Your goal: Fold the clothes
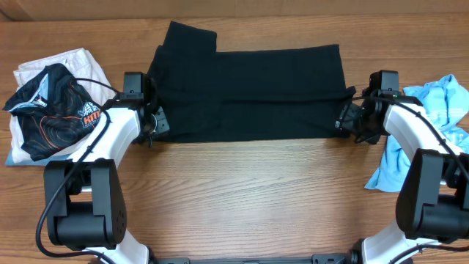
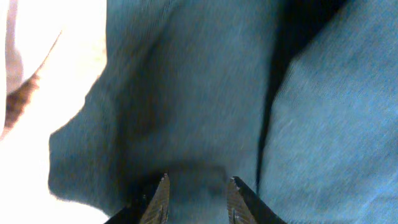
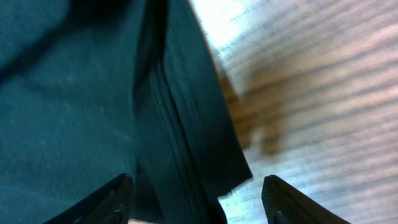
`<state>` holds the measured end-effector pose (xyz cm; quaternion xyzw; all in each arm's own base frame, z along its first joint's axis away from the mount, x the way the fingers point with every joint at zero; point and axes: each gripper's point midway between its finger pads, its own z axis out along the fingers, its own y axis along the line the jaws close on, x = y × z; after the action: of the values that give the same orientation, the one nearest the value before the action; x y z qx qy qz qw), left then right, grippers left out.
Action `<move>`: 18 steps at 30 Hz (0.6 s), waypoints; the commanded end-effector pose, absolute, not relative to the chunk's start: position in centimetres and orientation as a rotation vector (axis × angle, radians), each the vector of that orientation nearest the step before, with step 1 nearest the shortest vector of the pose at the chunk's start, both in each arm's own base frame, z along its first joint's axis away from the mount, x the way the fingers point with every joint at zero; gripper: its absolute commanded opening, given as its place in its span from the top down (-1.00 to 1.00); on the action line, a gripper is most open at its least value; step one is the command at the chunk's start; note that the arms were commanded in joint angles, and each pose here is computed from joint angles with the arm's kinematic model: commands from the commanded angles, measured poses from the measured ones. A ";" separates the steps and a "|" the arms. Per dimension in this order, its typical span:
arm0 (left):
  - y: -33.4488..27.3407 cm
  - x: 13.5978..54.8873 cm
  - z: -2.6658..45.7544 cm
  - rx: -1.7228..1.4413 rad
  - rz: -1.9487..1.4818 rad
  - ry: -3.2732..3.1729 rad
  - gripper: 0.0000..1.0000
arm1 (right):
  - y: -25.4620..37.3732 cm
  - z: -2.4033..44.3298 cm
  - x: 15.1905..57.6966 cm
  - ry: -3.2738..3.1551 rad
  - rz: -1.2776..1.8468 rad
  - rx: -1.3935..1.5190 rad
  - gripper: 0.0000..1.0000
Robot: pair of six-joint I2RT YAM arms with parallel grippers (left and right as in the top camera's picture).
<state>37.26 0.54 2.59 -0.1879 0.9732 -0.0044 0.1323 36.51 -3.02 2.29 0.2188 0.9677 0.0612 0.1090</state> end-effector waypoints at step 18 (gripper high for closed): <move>1.5 32.3 -3.6 -0.548 0.139 3.115 0.49 | -7.1 0.0 32.2 2.871 -0.155 0.849 0.66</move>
<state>35.49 0.50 -0.22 -0.1752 0.9825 0.0089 0.0619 33.68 -5.11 0.02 0.2602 0.9617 -0.0082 0.0857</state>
